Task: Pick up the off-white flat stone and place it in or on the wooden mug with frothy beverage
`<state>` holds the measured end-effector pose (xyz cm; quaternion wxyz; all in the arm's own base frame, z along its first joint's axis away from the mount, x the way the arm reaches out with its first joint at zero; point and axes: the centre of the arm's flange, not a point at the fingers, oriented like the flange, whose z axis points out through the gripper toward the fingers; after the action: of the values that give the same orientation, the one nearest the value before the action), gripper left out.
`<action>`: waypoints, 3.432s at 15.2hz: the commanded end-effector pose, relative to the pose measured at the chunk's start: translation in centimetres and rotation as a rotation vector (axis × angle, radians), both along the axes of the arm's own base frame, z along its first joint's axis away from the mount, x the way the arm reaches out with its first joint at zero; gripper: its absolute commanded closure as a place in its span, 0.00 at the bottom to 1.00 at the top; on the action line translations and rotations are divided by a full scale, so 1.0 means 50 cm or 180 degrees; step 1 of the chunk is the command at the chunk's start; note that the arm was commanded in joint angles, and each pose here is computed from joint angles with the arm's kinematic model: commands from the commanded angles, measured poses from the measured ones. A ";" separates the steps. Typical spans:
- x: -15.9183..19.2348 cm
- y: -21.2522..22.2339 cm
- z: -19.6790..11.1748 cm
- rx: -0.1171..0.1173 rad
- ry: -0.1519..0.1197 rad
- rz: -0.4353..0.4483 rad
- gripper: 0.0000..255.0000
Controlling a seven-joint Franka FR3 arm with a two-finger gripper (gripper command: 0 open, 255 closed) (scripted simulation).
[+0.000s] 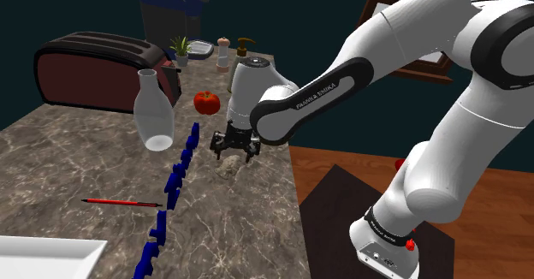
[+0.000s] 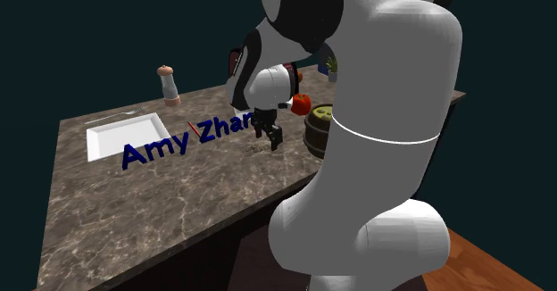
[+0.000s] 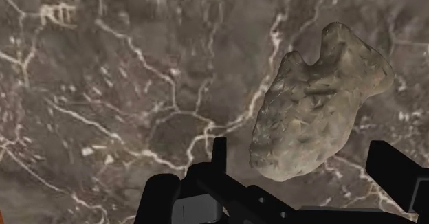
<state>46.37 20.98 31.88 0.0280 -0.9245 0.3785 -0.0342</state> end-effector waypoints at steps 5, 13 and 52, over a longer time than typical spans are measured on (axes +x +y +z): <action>0.000 0.000 0.000 0.0000 0.0000 0.0000 1.00; 0.000 0.000 0.021 0.0000 0.0000 0.0000 1.00; -0.044 0.091 -0.005 0.0174 -0.0183 0.0086 1.00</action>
<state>44.18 25.53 31.64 0.0648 -0.9272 0.3656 -0.0502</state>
